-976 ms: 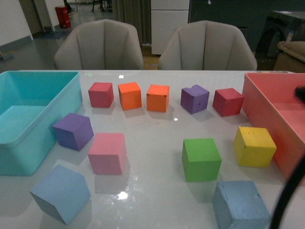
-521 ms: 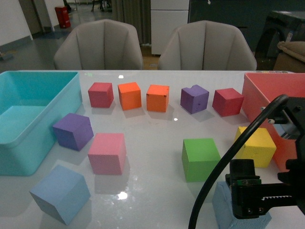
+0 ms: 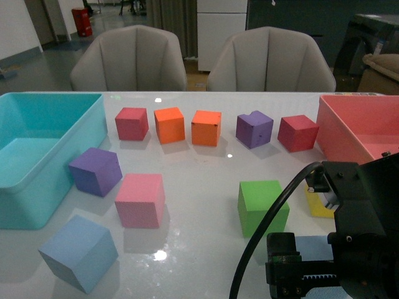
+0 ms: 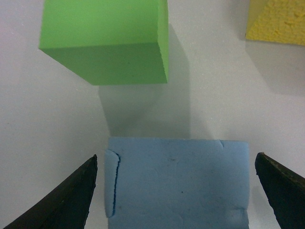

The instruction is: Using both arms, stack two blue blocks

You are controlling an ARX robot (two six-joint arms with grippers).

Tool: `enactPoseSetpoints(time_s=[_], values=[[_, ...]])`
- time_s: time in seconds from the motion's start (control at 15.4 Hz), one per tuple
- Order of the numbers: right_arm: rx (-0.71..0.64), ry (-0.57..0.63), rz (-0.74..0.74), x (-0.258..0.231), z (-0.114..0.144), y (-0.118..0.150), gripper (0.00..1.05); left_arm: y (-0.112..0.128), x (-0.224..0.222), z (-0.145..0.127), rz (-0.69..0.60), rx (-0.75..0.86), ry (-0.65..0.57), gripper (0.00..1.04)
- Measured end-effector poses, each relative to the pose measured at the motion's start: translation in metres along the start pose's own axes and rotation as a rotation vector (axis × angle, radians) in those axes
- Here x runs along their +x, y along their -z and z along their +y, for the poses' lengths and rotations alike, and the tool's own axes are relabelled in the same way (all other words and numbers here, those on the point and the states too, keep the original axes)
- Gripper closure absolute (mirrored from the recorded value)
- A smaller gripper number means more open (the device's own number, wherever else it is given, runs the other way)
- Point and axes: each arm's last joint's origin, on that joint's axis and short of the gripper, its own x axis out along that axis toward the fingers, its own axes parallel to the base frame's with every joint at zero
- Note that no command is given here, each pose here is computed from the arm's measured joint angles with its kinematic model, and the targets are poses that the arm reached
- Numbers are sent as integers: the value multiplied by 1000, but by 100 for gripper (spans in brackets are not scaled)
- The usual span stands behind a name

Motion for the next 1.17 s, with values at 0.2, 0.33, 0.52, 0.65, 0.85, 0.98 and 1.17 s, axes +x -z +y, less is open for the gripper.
enactPoseSetpoints(time_s=[0.2, 0.33, 0.52, 0.65, 0.85, 0.98, 1.17], values=[[-7, 2, 17, 12, 0, 10, 6, 0, 0, 0, 0, 0, 0, 7], [-9, 6, 32, 14, -2, 17, 6, 0, 0, 0, 0, 0, 0, 7], [-8, 12, 35, 11, -4, 20, 30, 0, 0, 0, 0, 0, 0, 7], [1, 7, 4, -6, -6, 13, 53, 0, 0, 0, 0, 0, 0, 7], [9, -45, -128, -51, 4, -31, 60, 0, 0, 0, 0, 0, 0, 7], [-12, -55, -212, -52, 23, -89, 60, 0, 0, 0, 0, 0, 0, 7], [-49, -71, -190, -7, 53, -133, 61, 0, 0, 0, 0, 0, 0, 7]])
